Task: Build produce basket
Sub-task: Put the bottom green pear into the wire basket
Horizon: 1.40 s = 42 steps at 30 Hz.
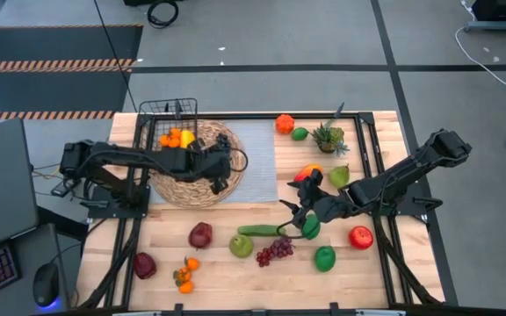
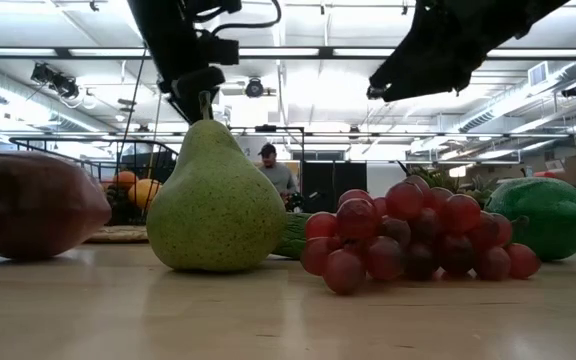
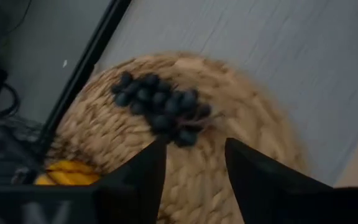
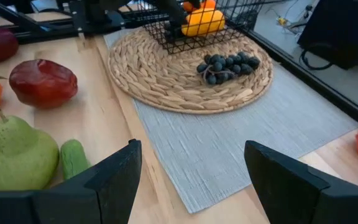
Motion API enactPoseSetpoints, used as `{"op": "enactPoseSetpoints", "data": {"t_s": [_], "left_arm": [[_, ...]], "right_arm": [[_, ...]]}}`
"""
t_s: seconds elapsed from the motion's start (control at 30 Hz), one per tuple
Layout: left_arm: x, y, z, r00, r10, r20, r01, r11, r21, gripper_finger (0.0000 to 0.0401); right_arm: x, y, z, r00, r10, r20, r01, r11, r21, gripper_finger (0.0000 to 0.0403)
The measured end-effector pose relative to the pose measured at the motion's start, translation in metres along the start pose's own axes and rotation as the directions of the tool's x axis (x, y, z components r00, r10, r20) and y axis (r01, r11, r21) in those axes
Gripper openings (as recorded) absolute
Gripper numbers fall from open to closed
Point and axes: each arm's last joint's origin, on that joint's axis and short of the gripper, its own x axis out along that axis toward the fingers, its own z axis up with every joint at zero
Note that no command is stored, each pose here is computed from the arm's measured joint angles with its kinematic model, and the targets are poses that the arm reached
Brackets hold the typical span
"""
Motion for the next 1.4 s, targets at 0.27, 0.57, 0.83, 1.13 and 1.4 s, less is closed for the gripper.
{"op": "enactPoseSetpoints", "data": {"t_s": [0.27,0.57,0.83,1.13,1.4], "left_arm": [[-0.017,-0.033,0.003,0.974,-0.122,0.192,0.124,0.992,0.000,0.0157],[0.015,-0.066,-0.044,0.913,-0.257,0.315,0.299,0.950,-0.091,0.0140],[0.012,-0.080,-0.056,0.798,-0.355,0.486,0.452,0.887,-0.093,0.0128],[0.015,-0.081,-0.058,0.758,-0.354,0.547,0.473,0.877,-0.088,0.0125],[0.016,-0.080,-0.059,0.773,-0.337,0.538,0.446,0.891,-0.083,0.0125]], "right_arm": [[0.001,0.000,0.002,1.000,-0.019,0.022,0.019,1.000,0.005,0.0288],[0.000,0.000,0.002,0.999,-0.037,0.036,0.037,0.999,0.009,0.0288],[0.000,0.000,0.003,0.999,-0.030,0.035,0.030,1.000,-0.006,0.0288],[0.002,0.009,0.006,0.986,0.163,0.015,-0.162,0.985,-0.063,0.0288],[0.013,0.024,0.003,0.957,0.287,0.035,-0.284,0.956,-0.070,0.0288]]}}
